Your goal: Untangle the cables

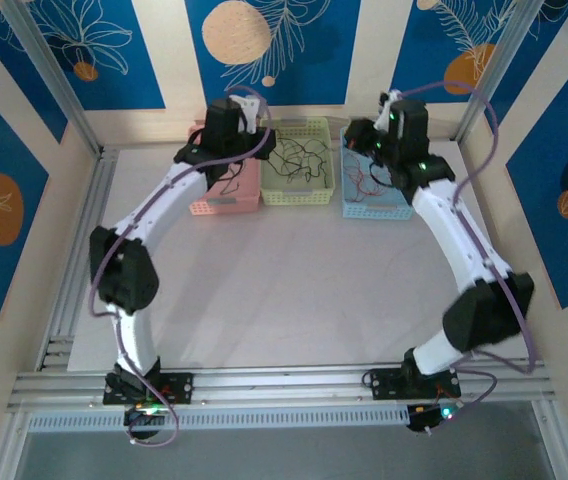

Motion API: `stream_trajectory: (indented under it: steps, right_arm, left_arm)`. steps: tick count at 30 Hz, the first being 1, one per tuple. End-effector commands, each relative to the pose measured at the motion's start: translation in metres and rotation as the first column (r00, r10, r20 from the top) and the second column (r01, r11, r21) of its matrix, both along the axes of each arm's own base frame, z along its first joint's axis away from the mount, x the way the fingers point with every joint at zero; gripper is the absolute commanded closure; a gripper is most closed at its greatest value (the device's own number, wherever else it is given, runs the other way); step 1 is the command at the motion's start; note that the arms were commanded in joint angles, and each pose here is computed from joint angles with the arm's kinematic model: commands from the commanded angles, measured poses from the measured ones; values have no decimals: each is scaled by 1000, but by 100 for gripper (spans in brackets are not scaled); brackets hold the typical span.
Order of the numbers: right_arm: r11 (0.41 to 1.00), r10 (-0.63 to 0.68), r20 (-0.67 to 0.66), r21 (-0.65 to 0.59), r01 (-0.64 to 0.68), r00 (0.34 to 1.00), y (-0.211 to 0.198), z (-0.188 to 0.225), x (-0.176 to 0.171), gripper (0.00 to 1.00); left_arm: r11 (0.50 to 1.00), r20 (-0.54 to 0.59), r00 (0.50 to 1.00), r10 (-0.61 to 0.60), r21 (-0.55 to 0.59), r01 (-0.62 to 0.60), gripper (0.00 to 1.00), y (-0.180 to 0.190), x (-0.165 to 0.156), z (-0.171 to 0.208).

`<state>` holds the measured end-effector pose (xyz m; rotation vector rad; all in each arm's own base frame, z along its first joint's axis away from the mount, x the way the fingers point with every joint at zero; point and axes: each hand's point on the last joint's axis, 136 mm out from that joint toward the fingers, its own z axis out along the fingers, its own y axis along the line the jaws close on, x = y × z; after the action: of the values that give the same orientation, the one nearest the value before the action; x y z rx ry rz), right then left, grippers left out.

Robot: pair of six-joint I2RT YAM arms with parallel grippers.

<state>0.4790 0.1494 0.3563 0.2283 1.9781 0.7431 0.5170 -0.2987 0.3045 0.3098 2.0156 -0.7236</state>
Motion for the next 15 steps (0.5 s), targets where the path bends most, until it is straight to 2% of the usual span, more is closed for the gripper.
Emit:
stream_trajectory:
  steps: [1, 2, 4, 6, 8, 10, 12, 15]
  right_arm:
    - [1000, 9, -17, -25, -9, 1000, 11, -9, 41, 100]
    - [1000, 20, -25, -24, -20, 999, 16, -16, 54, 100]
    - [998, 55, -62, -16, -56, 997, 31, -39, 79, 98]
    - [994, 105, -129, -14, -108, 986, 46, -68, 96, 78]
    - [982, 182, -171, -14, -187, 968, 65, -91, 101, 68]
    - [969, 234, -192, -38, -245, 953, 76, -104, 97, 57]
    - [966, 235, -186, -64, -251, 954, 75, -107, 88, 49]
    - [967, 225, -143, -85, -239, 964, 63, -94, 64, 46]
  left_arm:
    - [998, -86, 996, 15, 60, -10, 95, -10, 29, -39]
    - [997, -101, 995, 10, 71, -3, 88, -15, 38, -47]
    - [995, -150, 989, -2, 97, 17, 66, -24, 53, -77]
    - [993, -196, 980, -28, 110, 51, 49, -32, 59, -106]
    - [989, -228, 973, -30, 136, 62, 41, -30, 57, -121]
    - [986, -223, 975, -21, 155, 57, 35, -24, 50, -117]
    - [987, -161, 987, -13, 153, 38, 25, -15, 40, -91]
    - [989, -48, 999, 11, 148, -4, 22, 7, 12, -51]
